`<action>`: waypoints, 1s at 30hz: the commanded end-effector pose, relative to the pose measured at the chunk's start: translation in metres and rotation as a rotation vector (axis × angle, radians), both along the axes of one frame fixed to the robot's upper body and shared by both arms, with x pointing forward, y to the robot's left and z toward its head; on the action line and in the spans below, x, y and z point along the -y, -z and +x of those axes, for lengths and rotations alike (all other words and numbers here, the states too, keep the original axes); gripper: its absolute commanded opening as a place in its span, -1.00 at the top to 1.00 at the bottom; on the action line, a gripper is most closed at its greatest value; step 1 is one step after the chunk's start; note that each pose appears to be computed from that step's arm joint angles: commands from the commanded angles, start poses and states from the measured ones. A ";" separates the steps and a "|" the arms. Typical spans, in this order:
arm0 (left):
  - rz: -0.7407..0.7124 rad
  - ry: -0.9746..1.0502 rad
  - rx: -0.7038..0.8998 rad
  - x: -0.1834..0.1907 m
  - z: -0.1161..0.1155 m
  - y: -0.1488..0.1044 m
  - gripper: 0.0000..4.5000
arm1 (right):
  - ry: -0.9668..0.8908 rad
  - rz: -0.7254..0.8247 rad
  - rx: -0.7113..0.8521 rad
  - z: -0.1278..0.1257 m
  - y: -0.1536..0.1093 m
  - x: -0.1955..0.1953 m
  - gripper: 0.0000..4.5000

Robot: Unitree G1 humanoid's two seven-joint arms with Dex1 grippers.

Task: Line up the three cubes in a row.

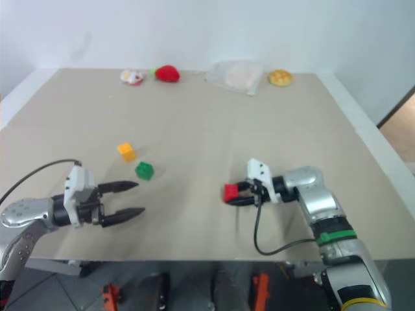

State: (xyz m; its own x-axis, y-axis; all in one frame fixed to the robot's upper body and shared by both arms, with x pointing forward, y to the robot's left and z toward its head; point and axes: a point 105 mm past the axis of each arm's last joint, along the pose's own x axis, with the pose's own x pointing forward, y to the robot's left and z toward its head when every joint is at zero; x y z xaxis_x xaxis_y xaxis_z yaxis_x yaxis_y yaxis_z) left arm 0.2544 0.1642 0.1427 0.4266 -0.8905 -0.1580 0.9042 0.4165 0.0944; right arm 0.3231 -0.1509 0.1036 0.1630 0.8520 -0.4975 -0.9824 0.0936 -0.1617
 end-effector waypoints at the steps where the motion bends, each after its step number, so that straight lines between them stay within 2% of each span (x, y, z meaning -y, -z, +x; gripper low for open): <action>1: 0.005 0.019 0.028 0.001 -0.001 -0.001 -0.75 | 0.036 -0.044 0.013 -0.001 0.002 0.021 0.44; 8: 0.000 0.042 0.029 0.003 0.003 0.004 -0.75 | 0.054 -0.044 0.007 -0.004 -0.001 0.034 0.44; 15: -0.006 0.045 0.030 0.002 0.006 0.008 -0.75 | 0.052 -0.020 -0.009 -0.002 0.001 0.028 0.44; 17: -0.009 0.024 0.027 -0.001 0.008 0.011 -0.75 | 0.076 0.014 -0.025 0.004 0.000 0.023 -0.03; 21: 0.001 -0.163 0.061 -0.022 0.029 0.017 -0.75 | 0.089 0.019 -0.012 0.008 -0.004 0.023 -0.59; 24: -0.019 -0.271 0.040 -0.036 0.041 0.020 -0.75 | 0.087 0.018 -0.015 0.007 -0.008 0.027 -0.59; 30: -0.123 -0.338 -0.050 -0.053 0.020 0.014 -0.75 | 0.086 -0.081 0.046 0.000 -0.038 0.064 -0.59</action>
